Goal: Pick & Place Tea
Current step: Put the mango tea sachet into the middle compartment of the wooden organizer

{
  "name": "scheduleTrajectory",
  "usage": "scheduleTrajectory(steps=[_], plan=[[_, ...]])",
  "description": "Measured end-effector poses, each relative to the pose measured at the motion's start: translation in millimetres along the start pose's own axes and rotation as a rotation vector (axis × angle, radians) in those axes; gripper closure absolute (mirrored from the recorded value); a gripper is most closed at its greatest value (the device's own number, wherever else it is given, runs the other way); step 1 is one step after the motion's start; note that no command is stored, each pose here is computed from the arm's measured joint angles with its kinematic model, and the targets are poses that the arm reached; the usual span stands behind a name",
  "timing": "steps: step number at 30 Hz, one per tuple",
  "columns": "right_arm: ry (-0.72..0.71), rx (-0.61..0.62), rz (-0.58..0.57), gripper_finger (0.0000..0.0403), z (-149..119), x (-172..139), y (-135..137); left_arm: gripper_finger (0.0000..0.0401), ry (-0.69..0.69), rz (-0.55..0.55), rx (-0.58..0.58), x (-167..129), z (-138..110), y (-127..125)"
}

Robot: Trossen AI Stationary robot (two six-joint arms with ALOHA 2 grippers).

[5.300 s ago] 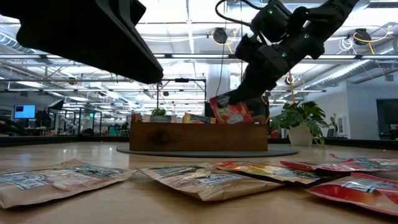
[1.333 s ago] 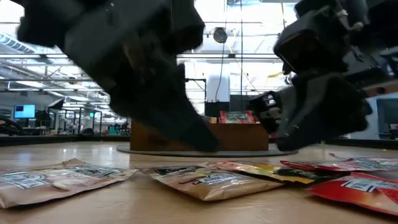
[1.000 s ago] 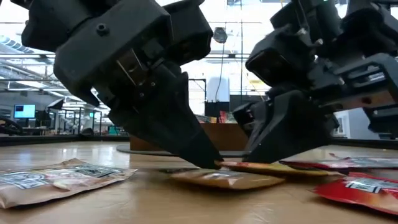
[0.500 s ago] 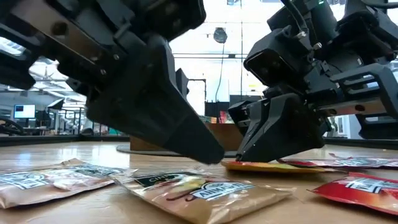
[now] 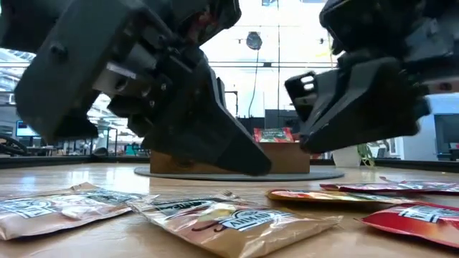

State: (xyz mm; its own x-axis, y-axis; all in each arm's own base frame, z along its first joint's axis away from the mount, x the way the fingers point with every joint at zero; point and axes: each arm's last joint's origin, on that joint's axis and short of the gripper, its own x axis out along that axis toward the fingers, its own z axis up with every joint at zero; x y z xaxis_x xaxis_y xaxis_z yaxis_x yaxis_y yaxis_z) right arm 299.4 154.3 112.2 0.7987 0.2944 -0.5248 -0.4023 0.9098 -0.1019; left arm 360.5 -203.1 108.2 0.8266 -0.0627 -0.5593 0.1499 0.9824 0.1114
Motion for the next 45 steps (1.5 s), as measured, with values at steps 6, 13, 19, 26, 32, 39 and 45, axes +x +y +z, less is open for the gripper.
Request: scheduleTrajectory(steps=[6,13,19,26,32,39,45], plan=[[0.141,0.042,-0.042,0.0403,-11.5,-4.6,9.7,0.0366,-0.007,0.002,-0.003,2.8,-0.4,2.6],[0.255,0.006,-0.255,0.0403,-22.3,-10.0,13.7,0.0366,-0.012,0.004,-0.018,5.0,0.8,8.1],[0.271,-0.001,-0.260,0.0403,-23.9,-10.7,14.5,0.0366,-0.008,-0.017,-0.018,10.8,-3.9,9.3],[0.398,0.065,-0.346,0.0403,-37.1,-16.8,10.2,0.0366,-0.013,-0.060,-0.039,23.9,-14.2,11.0],[0.387,0.064,-0.439,0.0403,-36.6,-33.6,12.3,0.0366,0.001,-0.061,-0.053,23.7,-15.3,10.6],[0.257,0.105,-0.239,0.0403,-16.2,-66.0,28.6,0.0366,0.022,-0.051,-0.094,23.8,-17.3,11.2],[0.174,0.198,-0.038,0.0403,-19.0,-70.2,37.7,0.0366,0.030,-0.048,-0.109,23.8,-18.1,11.5]])
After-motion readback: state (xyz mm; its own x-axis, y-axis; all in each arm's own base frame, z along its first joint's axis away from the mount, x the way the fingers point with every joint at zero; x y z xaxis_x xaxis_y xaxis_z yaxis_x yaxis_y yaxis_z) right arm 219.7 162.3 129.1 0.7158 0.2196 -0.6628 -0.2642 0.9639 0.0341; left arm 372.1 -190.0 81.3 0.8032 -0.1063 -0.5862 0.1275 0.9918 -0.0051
